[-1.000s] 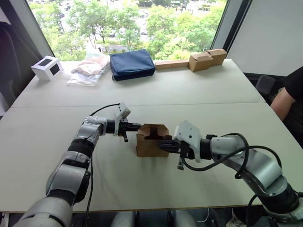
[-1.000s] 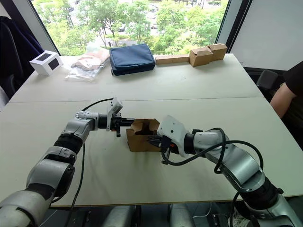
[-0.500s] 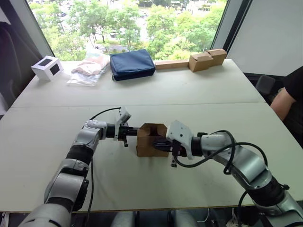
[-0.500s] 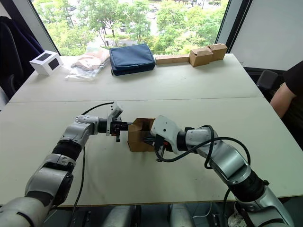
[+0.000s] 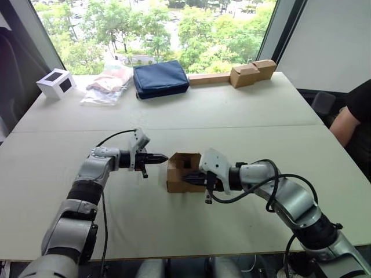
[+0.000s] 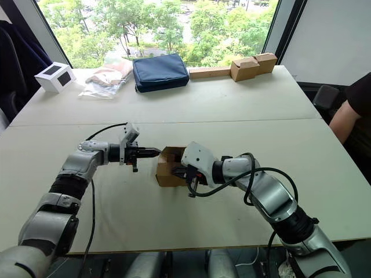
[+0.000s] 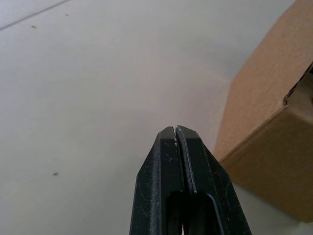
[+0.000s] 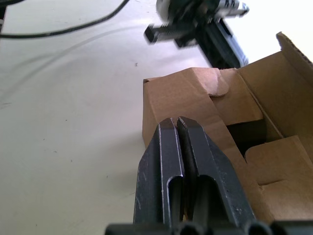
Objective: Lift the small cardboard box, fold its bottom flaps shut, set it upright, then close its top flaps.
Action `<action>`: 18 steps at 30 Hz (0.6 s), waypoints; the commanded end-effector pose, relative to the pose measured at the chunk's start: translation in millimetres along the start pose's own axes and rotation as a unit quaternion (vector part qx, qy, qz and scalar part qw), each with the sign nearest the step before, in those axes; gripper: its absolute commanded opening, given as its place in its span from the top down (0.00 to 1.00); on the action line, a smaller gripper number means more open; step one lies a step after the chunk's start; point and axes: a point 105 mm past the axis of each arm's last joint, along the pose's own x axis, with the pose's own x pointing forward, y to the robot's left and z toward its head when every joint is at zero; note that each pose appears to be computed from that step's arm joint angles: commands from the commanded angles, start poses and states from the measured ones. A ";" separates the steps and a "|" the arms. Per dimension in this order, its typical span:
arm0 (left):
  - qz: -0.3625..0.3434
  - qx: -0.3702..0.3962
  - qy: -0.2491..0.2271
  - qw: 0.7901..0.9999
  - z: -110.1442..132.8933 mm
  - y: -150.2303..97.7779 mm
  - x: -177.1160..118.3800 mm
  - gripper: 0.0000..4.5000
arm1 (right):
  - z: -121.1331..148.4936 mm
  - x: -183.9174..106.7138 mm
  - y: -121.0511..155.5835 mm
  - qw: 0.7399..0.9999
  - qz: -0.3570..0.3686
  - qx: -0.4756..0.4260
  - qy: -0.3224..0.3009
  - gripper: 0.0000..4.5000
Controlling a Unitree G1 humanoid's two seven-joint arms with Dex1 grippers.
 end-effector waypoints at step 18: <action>-0.088 0.063 -0.001 0.994 23.9 -97.6 -17.4 1.00 | 14.3 0.7 -12.4 0.999 -0.009 -0.018 -0.033 0.98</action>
